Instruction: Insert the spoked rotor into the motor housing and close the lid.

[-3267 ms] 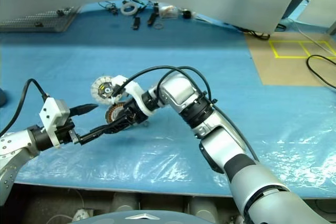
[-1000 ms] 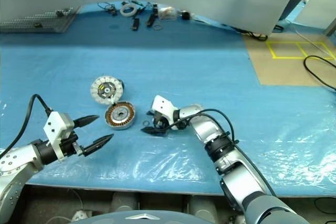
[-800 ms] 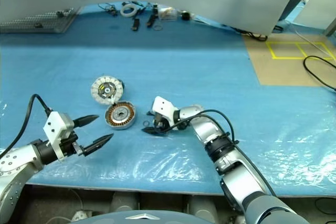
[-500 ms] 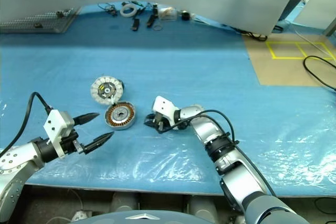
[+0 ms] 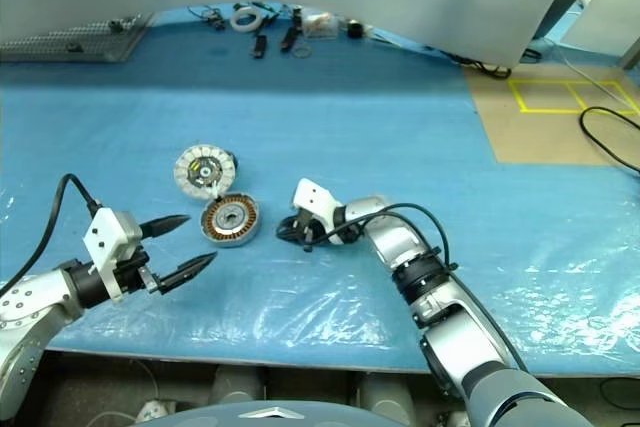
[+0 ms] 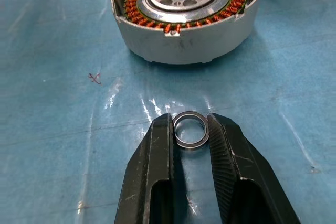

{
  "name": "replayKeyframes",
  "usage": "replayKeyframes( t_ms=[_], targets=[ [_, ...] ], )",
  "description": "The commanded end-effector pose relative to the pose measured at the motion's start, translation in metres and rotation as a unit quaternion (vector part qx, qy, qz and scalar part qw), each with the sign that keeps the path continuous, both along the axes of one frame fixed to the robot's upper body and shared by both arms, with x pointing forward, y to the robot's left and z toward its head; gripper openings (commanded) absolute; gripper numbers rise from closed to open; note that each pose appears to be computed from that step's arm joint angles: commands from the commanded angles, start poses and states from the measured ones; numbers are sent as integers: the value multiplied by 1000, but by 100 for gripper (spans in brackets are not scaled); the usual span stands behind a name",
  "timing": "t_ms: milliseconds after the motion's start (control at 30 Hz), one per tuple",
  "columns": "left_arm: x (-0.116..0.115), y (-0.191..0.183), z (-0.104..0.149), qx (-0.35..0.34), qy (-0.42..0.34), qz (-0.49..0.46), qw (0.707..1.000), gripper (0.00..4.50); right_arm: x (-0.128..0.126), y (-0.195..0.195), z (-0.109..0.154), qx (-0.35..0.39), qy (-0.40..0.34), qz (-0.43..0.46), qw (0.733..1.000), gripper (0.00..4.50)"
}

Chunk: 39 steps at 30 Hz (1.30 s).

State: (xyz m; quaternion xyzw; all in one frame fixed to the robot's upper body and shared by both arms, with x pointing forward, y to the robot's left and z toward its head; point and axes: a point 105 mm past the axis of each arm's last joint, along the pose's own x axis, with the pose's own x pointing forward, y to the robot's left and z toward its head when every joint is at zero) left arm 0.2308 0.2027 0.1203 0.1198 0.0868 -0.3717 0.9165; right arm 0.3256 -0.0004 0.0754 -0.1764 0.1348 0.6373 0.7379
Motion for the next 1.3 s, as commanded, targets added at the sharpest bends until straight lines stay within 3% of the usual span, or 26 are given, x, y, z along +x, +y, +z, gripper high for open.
replayKeyframes(
  t_ms=[33,367,633,900,1300],
  targets=[
    [2,4,9,11,-22,2,1000,450,1,8,40,39,-40,32,998,58],
    [10,15,14,23,-35,16,999,450,8,45,65,71,-74,48,994,58],
    [13,23,18,28,-42,20,998,450,8,77,58,85,-73,53,992,58],
    [13,20,18,26,-47,20,998,450,9,87,60,85,-74,60,992,58],
    [13,17,17,23,-48,19,998,450,2,100,38,63,-63,72,993,58]
  ],
)
